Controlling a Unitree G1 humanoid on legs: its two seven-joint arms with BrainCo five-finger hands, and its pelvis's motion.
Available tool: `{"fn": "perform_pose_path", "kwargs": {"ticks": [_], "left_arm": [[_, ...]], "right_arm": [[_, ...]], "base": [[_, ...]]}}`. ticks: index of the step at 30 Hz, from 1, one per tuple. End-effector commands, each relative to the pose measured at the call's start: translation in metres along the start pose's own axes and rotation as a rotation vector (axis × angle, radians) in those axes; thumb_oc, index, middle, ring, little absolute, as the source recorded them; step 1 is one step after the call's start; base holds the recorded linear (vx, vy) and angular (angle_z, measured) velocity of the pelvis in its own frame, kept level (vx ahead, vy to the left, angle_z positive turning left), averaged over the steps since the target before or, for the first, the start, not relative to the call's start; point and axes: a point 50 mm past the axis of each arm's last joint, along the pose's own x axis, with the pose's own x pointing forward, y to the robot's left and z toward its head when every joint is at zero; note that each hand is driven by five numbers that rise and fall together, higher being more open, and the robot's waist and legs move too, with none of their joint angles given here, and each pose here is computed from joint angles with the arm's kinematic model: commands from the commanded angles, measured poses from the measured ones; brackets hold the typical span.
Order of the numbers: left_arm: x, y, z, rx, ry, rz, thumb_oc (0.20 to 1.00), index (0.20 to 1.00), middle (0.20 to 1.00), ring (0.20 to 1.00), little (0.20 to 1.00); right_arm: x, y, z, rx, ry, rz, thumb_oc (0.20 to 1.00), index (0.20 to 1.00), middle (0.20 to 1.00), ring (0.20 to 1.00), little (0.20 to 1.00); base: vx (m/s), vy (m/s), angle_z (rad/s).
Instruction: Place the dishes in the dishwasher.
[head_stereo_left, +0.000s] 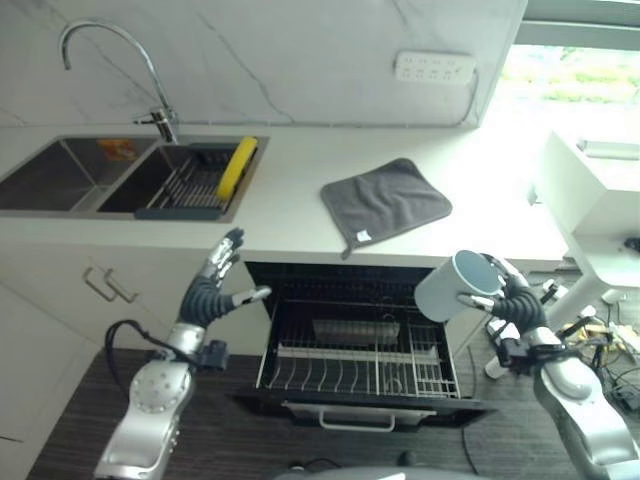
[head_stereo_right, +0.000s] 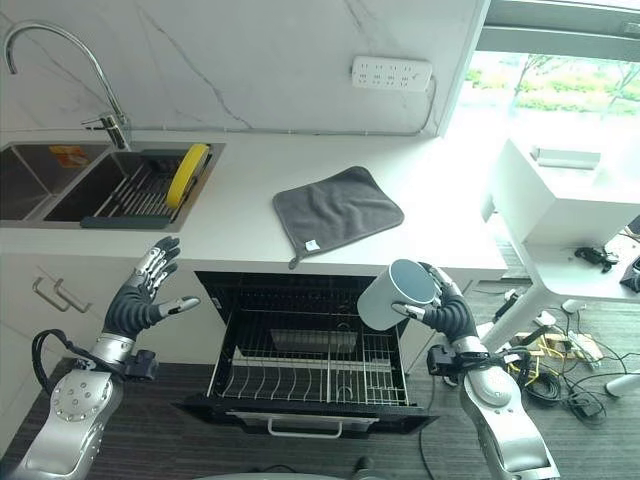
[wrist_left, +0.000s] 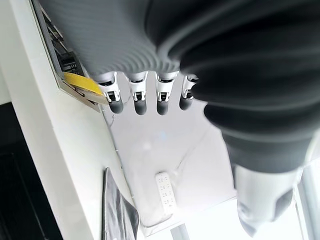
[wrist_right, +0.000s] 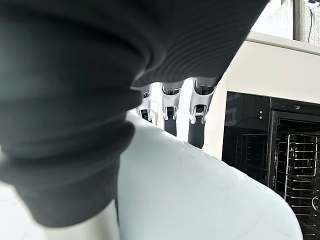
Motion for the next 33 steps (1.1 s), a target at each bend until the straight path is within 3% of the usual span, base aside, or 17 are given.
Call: {"fn": "perform_pose_path", "kwargs": {"ticks": [1, 10, 15, 33], "left_arm": [[0.019, 0.005, 0.033, 0.055, -0.225, 0.011, 1.0, 1.0, 1.0, 1.0, 1.0], [0.046, 0.003, 0.069, 0.019, -0.49, 0.129, 1.0, 1.0, 1.0, 1.0, 1.0], [0.051, 0.004, 0.077, 0.004, -0.528, 0.126, 1.0, 1.0, 1.0, 1.0, 1.0], [0.038, -0.001, 0.052, 0.041, -0.306, -0.064, 1.0, 1.0, 1.0, 1.0, 1.0]], "right_arm": [[0.012, -0.001, 0.048, -0.008, -0.263, -0.015, 0.2, 0.2, 0.2, 0.2, 0.2], [0.032, -0.002, 0.084, -0.021, -0.439, -0.059, 0.2, 0.2, 0.2, 0.2, 0.2], [0.035, -0.002, 0.093, -0.013, -0.468, -0.068, 0.2, 0.2, 0.2, 0.2, 0.2], [0.02, 0.001, 0.065, -0.043, -0.289, 0.026, 0.2, 0.2, 0.2, 0.2, 0.2]], "base": [[-0.18, 0.01, 0.0], [-0.21, 0.034, 0.01], [0.0, 0.001, -0.01], [0.09, -0.01, -0.03]]}}
